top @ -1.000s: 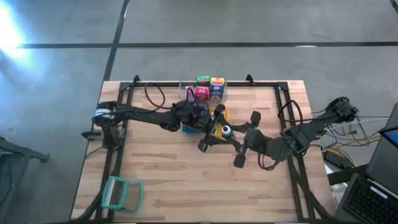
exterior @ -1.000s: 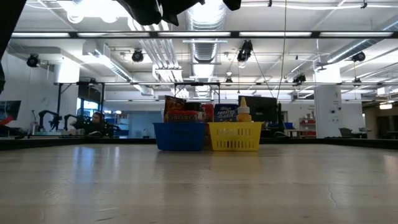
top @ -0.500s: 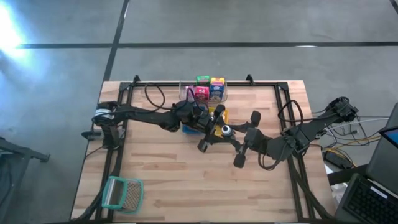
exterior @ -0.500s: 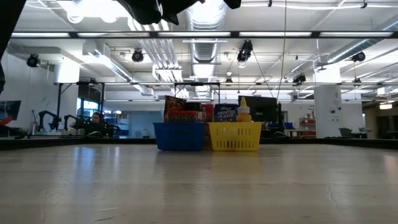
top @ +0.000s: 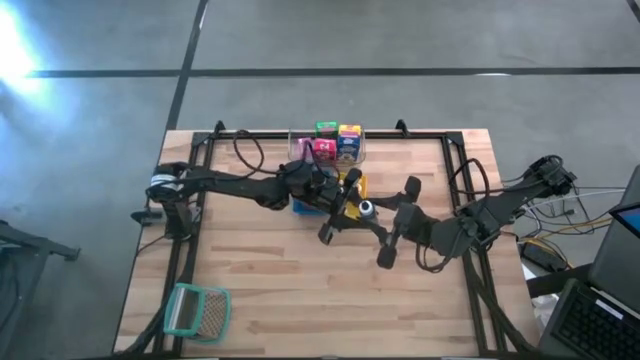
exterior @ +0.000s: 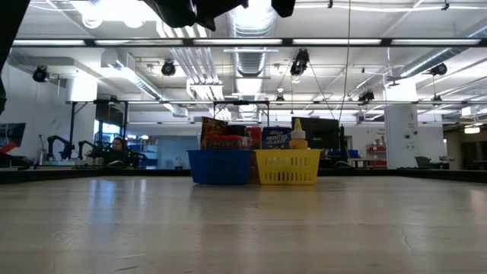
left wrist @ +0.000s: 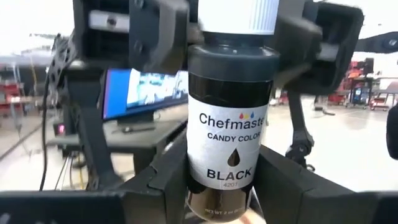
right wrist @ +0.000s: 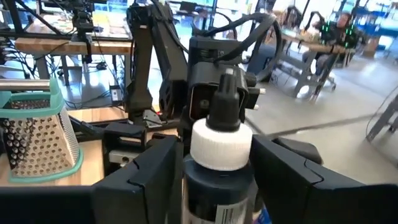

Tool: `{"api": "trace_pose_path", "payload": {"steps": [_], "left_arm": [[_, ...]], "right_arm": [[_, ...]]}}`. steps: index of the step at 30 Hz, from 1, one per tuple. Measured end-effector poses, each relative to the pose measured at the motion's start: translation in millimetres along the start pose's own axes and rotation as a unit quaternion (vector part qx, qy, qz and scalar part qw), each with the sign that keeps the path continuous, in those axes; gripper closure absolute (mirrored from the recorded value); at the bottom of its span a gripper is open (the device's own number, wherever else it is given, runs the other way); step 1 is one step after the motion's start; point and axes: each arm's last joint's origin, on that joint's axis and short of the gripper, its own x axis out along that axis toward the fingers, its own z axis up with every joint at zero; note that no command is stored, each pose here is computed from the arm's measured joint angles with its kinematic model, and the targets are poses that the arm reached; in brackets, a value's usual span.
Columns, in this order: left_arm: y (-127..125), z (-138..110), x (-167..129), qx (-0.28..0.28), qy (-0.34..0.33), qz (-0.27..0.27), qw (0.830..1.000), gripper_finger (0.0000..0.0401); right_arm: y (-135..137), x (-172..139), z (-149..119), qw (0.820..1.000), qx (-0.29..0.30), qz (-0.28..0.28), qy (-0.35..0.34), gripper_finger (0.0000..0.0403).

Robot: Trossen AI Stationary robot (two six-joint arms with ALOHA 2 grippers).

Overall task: Pick & Place Kitchen Items
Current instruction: Put the large black food coloring bottle into the yellow bin

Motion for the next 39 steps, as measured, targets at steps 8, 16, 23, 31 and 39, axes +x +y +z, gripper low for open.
{"api": "trace_pose_path", "payload": {"steps": [8, 16, 23, 31, 39], "left_arm": [[1, 9, -25, -0.045, 0.159, 0.02, 0.986, 0.024], [-9, 19, -56, -0.095, 0.34, 0.046, 0.934, 0.024], [-9, 45, -52, -0.064, 0.391, 0.086, 0.914, 0.024], [-6, 62, -44, -0.051, 0.382, 0.093, 0.918, 0.024], [0, 44, -32, -0.038, 0.401, 0.092, 0.911, 0.024]], "right_arm": [[-24, -29, 30, 0.992, 0.052, 0.049, 0.099, 0.0164], [-52, -48, 44, 0.972, 0.099, 0.075, 0.202, 0.0138], [-53, -34, 36, 0.967, 0.079, 0.068, 0.233, 0.0156], [-53, -26, 33, 0.967, 0.063, 0.057, 0.24, 0.0174], [-45, -11, 25, 0.964, 0.024, 0.044, 0.26, 0.0175]]}}
